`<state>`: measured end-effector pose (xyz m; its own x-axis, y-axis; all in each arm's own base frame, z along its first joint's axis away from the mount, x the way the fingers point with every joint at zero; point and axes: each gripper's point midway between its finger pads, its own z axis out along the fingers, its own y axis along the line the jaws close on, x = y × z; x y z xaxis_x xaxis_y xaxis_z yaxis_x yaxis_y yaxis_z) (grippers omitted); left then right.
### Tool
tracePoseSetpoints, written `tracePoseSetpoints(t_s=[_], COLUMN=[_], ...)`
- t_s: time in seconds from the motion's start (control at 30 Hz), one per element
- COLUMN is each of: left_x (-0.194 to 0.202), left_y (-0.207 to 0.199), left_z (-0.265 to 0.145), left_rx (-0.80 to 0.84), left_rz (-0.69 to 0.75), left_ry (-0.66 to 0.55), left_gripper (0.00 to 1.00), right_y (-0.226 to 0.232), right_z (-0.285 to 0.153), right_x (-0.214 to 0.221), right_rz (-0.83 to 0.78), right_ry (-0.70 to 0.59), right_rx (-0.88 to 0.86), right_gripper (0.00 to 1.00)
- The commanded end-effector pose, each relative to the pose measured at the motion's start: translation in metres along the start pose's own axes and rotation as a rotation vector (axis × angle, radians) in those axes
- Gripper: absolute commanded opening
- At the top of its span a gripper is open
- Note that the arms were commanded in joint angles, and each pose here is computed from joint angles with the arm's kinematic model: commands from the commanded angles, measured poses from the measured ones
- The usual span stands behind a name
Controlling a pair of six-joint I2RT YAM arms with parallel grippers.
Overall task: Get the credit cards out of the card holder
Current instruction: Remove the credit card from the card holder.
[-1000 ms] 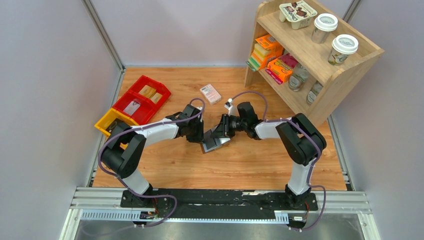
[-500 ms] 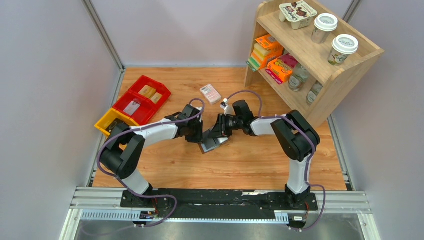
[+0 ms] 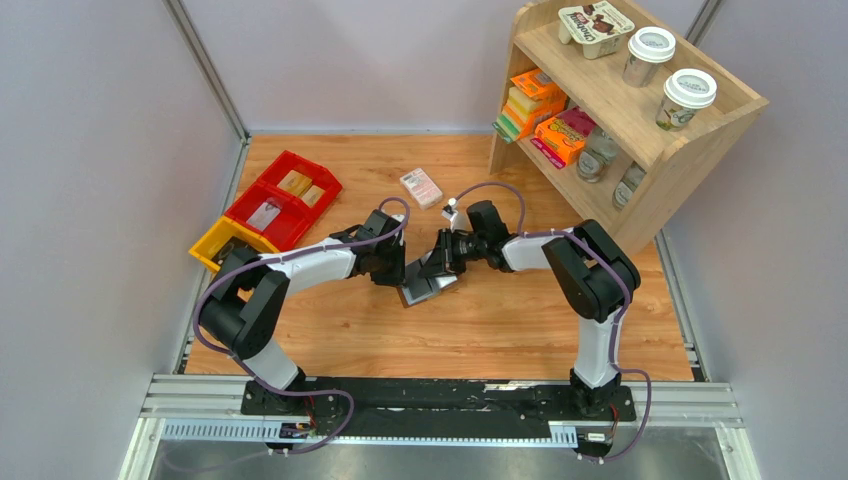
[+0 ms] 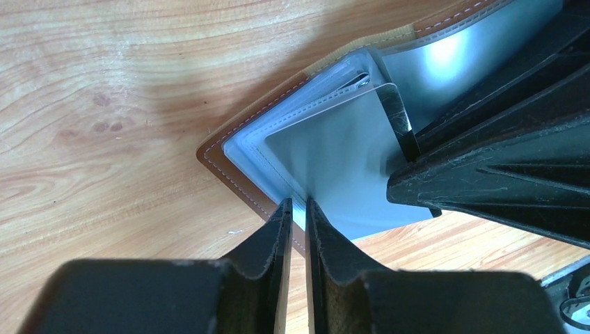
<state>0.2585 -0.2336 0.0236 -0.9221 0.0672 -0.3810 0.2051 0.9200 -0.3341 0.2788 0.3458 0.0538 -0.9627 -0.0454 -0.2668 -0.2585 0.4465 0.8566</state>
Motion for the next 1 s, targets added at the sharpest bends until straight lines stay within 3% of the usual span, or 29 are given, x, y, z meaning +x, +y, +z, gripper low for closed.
tracePoseSetpoints(t_s=[0.0, 0.27, 0.63, 0.97], left_x=[0.045, 0.047, 0.050, 0.042], left_y=[0.045, 0.047, 0.048, 0.039], left_z=[0.012, 0.013, 0.014, 0.010], left_rx=[-0.168, -0.176, -0.173, -0.119], left_rz=[0.030, 0.037, 0.040, 0.067], left_ry=[0.132, 0.142, 0.151, 0.101], left_gripper=[0.18, 0.17, 0.15, 0.17], right_y=[0.026, 0.027, 0.011, -0.016], right_z=[-0.008, -0.017, -0.029, -0.053], right_x=[-0.002, -0.007, -0.012, -0.016], right_rz=[-0.038, -0.037, -0.025, 0.009], right_ry=[0.003, -0.033, -0.066, -0.122], right_rx=[-0.104, -0.141, -0.127, -0.012], right_gripper=[0.14, 0.13, 0.04, 0.00])
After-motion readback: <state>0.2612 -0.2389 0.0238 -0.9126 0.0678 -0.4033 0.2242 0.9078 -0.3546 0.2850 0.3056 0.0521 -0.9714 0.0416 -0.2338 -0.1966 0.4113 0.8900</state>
